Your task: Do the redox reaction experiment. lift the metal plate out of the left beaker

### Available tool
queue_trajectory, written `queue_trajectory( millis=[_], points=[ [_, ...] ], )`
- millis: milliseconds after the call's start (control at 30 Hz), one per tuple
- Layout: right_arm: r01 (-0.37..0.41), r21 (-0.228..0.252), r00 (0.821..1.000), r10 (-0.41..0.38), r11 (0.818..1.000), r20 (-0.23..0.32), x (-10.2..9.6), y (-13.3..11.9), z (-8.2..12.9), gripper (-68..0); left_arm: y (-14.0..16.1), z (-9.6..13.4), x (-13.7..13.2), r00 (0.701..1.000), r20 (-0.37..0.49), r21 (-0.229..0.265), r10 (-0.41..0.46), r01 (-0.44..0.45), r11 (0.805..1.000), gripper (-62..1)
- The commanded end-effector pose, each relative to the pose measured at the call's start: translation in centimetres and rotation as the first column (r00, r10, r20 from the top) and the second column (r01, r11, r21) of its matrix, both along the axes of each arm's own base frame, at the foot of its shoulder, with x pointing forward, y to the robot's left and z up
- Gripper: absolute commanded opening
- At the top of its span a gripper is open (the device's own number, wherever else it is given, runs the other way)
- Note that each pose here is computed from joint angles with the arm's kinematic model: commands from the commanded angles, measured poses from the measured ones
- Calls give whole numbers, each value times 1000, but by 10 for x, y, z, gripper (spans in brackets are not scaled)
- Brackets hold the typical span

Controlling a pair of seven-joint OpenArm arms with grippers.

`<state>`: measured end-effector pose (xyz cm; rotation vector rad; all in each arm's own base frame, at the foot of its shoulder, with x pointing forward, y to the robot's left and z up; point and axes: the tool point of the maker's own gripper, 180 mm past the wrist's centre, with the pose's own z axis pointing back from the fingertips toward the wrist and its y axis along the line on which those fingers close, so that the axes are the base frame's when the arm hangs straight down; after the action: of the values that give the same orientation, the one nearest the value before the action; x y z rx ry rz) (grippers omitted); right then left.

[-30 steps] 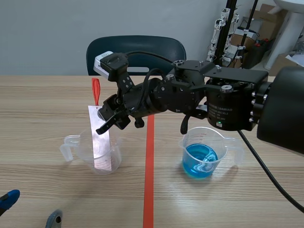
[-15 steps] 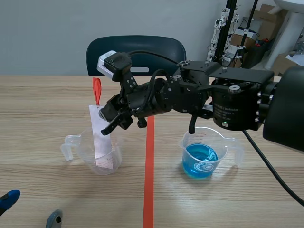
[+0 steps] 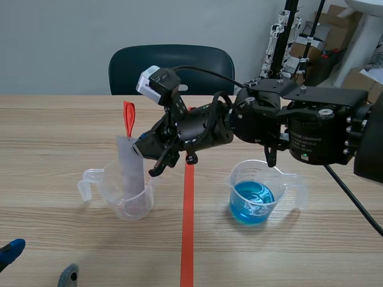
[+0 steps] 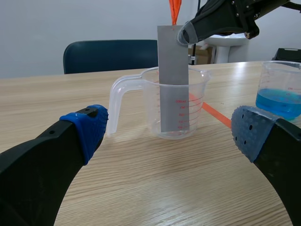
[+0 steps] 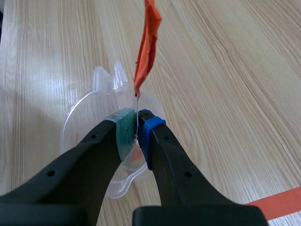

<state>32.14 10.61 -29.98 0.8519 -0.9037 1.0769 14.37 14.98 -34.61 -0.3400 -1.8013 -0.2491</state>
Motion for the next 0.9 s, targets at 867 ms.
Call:
queue_trajectory(
  millis=[867],
  points=[
    [-155, 96, 980, 141, 983, 140, -18, 2, 45, -669, 1, 7, 2, 999, 34, -12, 4, -4, 1000, -58]
  ],
)
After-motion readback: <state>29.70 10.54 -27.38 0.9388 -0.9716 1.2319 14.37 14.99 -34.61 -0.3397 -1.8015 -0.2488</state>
